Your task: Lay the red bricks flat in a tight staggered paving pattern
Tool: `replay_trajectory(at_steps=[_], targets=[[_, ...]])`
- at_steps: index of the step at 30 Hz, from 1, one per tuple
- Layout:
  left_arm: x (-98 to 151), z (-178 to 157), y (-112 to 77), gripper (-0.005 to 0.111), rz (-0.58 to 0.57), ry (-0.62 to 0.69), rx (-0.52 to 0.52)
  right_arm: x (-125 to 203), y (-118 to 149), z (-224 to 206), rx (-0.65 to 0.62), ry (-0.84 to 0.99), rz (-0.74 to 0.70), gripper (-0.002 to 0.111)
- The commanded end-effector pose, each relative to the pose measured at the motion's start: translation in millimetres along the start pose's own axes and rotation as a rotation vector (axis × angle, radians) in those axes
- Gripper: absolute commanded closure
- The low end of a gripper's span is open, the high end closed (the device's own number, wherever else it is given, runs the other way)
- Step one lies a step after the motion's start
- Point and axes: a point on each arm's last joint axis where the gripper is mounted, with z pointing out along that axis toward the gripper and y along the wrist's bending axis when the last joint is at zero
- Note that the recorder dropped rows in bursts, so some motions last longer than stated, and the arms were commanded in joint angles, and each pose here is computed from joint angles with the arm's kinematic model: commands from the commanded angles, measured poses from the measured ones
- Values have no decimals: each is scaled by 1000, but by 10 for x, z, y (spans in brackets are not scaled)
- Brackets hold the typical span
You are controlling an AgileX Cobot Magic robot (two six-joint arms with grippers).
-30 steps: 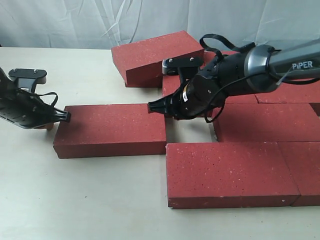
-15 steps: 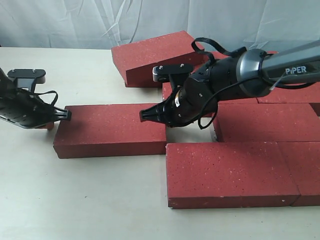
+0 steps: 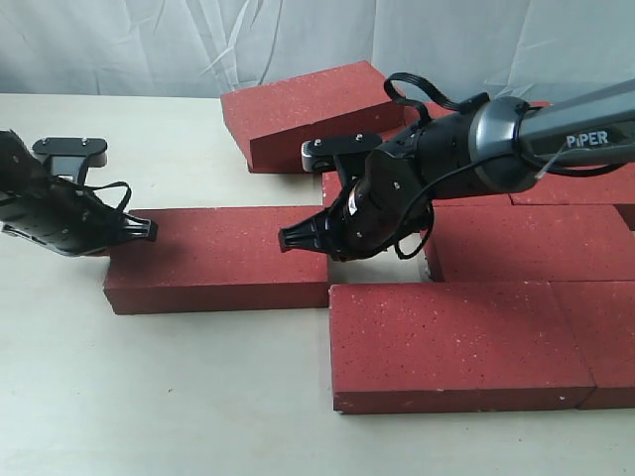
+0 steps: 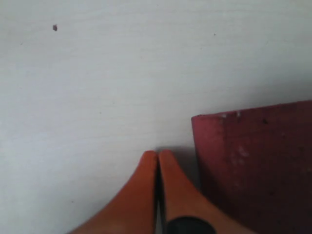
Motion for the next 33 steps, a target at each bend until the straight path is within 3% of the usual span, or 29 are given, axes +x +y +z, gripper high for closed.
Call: replay_trajectory(at_steps=[1,10,22,33], targets=[[-21,10,-20,107,-3,-13,1,-18,-1,-24,-2,-6,-1,109],[-77,-5,-214,107,39,-11,36,-4,-2,-24,-1,9,12,109],[-73,-4,-224,107,63,-10,34,-63,-2,-19,0,-58,-59,109],[-73,-4,-224,107,64,-10,33,-157,-262,94,14,-109,88,109]])
